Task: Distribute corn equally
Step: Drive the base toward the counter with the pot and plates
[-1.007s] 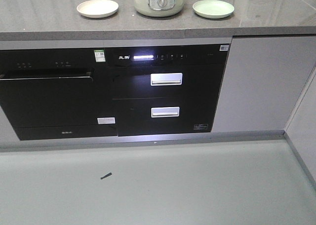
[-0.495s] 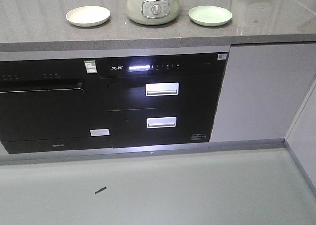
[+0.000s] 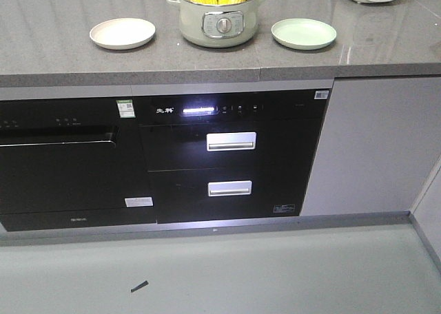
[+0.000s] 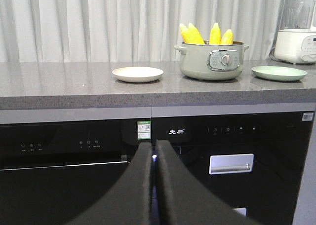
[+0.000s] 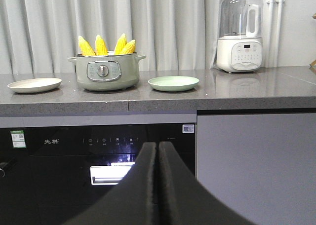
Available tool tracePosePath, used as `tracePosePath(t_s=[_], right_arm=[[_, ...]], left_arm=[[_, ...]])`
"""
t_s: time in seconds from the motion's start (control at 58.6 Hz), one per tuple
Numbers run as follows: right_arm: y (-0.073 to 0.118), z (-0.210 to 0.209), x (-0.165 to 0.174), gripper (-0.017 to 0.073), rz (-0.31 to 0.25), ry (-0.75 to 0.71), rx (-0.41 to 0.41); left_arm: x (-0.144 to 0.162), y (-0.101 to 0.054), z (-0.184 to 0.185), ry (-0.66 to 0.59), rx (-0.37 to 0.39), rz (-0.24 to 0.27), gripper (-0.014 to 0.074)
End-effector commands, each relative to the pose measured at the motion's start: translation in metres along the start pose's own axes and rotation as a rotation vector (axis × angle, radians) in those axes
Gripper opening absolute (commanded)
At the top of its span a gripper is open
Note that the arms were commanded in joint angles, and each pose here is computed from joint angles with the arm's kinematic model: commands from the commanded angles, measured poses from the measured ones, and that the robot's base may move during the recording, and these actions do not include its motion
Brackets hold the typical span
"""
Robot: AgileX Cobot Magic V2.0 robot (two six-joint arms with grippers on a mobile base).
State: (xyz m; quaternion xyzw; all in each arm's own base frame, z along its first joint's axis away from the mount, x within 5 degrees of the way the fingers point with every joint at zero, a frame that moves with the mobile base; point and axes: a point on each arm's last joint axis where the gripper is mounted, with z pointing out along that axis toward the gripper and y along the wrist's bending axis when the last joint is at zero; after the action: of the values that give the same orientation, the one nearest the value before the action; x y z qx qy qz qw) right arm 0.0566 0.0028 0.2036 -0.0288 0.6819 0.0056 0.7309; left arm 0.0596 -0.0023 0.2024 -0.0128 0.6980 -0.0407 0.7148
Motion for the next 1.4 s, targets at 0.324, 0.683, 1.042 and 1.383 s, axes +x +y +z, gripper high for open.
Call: tracePosePath(t_s=[0.324, 0.683, 1.042, 1.383], right_arm=[[0.0002, -0.0003, -0.0024, -0.0002, -0.019, -0.072, 0.002], [0.0002, -0.0003, -0.0024, -0.0002, -0.019, -0.072, 0.002], [0.0002, -0.0003, -0.0024, -0.0002, -0.019, -0.072, 0.002], [0.0002, -0.0003, -0.0024, -0.0002, -0.019, -0.072, 0.002]], left_arm=[[-0.013, -0.0013, 0.0004, -0.077, 0.009, -0.005, -0.0006], [-0.013, -0.0013, 0.0004, -0.077, 0.009, -0.005, -0.0006], [-0.013, -0.0013, 0.0004, -0.077, 0.009, -0.005, -0.0006], [-0.013, -0.0013, 0.0004, -0.077, 0.009, -0.005, -0.0006]])
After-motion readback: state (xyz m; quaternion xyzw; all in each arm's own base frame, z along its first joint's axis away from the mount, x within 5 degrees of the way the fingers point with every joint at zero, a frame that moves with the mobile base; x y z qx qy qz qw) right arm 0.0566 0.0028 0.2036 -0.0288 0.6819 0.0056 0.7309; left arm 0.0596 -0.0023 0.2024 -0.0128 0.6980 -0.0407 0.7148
